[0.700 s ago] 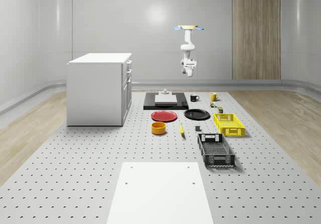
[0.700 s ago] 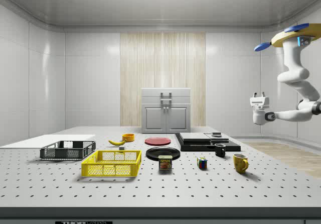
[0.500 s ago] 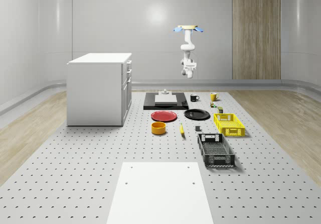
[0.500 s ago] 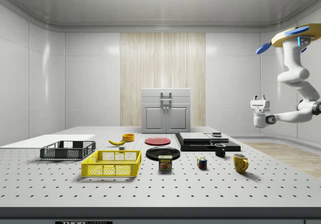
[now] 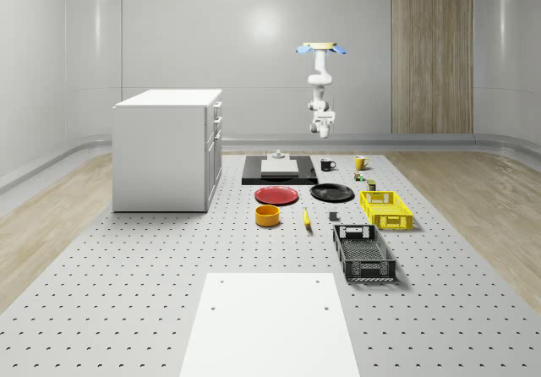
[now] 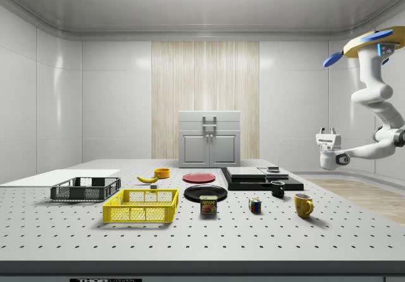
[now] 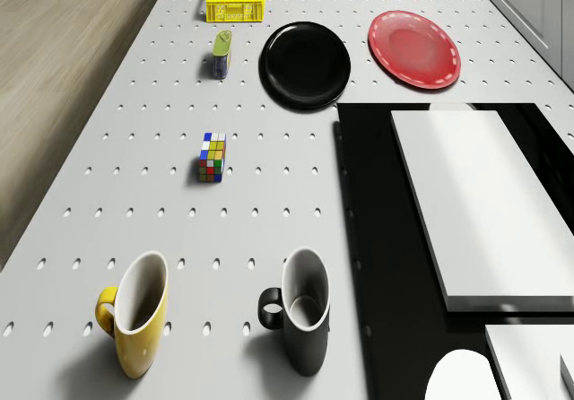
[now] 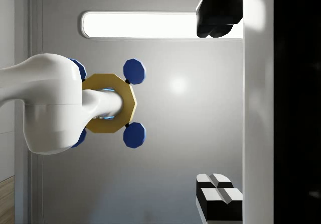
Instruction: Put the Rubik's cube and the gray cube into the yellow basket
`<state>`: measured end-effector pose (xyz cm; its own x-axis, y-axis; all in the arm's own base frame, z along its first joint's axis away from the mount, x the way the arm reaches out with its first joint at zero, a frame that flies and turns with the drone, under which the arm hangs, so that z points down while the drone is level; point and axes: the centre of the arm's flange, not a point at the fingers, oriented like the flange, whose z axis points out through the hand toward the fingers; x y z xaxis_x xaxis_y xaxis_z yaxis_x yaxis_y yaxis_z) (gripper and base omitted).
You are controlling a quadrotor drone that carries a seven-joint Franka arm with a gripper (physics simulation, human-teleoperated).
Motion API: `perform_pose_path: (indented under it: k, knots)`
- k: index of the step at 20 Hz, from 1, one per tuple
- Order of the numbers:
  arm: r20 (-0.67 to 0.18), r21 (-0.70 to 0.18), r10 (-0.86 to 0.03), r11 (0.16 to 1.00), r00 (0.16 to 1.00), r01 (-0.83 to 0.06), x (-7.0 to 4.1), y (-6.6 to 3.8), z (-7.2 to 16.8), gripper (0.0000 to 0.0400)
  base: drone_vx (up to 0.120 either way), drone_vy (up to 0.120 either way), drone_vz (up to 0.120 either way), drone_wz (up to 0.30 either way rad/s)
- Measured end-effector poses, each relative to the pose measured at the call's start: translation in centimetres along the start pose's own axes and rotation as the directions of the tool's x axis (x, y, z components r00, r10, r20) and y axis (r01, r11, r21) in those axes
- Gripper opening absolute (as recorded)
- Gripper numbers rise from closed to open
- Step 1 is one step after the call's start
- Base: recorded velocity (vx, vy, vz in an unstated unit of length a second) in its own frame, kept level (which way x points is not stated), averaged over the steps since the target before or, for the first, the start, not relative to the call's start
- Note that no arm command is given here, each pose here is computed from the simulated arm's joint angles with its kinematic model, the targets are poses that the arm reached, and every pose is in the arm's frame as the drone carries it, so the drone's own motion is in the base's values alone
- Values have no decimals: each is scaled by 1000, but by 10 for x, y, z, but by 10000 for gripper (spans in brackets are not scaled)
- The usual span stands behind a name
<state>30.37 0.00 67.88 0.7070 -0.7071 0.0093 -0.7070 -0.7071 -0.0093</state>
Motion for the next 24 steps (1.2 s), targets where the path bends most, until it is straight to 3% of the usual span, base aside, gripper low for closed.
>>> perform_pose_path:
  k: [24]
  knots:
    - [-15,11,0,1000,1000,0,0,0,-13,400,120,120,0,0]
